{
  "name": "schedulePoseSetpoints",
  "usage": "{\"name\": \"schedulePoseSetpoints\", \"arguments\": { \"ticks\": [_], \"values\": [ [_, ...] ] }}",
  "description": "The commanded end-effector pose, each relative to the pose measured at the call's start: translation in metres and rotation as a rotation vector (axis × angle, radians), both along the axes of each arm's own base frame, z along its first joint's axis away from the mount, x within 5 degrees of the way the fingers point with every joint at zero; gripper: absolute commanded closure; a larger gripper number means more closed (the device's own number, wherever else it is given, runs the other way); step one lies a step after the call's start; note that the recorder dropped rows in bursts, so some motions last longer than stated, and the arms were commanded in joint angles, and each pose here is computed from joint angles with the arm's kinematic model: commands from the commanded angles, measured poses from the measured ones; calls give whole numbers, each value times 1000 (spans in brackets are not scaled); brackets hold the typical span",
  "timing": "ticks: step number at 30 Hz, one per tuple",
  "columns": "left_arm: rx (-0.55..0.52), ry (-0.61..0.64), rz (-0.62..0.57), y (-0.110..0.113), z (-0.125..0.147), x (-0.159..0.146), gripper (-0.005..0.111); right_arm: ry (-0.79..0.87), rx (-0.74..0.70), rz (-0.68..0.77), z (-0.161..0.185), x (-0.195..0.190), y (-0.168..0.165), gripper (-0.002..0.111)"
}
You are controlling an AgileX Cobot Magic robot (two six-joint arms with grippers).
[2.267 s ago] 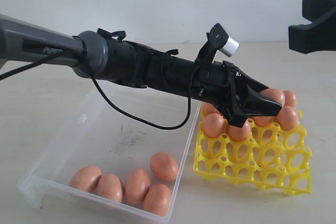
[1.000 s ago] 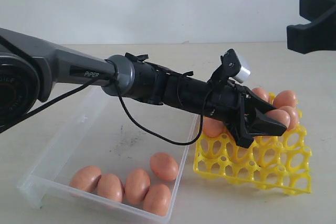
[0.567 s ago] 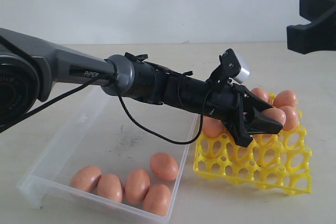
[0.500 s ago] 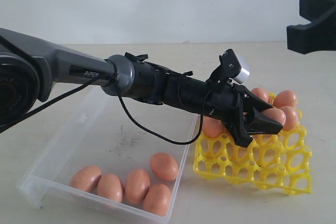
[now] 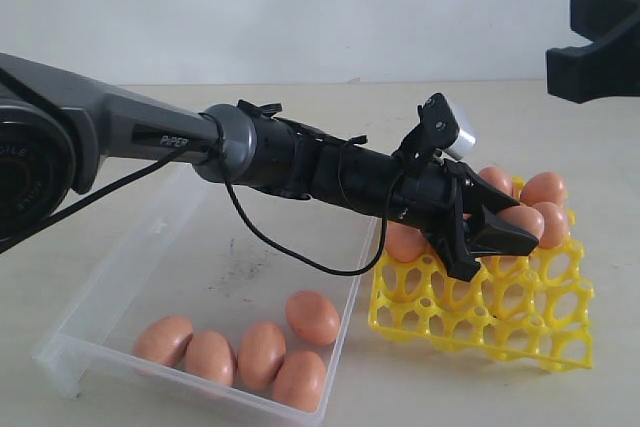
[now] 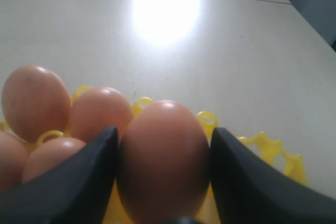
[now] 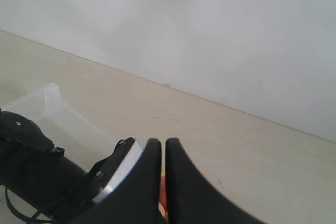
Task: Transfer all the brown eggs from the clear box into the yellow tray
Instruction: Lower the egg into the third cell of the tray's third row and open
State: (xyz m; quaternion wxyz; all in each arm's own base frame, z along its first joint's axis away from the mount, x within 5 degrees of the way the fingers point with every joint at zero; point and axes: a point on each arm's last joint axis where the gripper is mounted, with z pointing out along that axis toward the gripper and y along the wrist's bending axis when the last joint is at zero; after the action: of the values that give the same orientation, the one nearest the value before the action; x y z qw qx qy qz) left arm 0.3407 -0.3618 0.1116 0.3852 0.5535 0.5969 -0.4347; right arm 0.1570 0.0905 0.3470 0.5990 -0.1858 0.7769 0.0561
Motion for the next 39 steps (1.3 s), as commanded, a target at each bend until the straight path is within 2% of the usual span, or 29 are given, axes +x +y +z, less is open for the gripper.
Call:
{"name": "schedulePoseSetpoints", "arguments": {
  "ticks": [1,9,15,18,39],
  "values": [
    [-15,-9,-3,-3,4,-1,103,4,-2,-2,-2,0,-1,108],
    [-15,-12,-4,-3,4,-1,100,5,-3,-4,-2,0,-1,108],
    [-13,-3,2,-3,3,0,74,6,-1,-4,-2,0,-1,108],
    [3,2,26,-2,2,1,67,6,-1,-4,-2,0,-1,108],
    [-9,5,10,-3,3,0,66,6,-1,-4,-2,0,-1,108]
  ]
}}
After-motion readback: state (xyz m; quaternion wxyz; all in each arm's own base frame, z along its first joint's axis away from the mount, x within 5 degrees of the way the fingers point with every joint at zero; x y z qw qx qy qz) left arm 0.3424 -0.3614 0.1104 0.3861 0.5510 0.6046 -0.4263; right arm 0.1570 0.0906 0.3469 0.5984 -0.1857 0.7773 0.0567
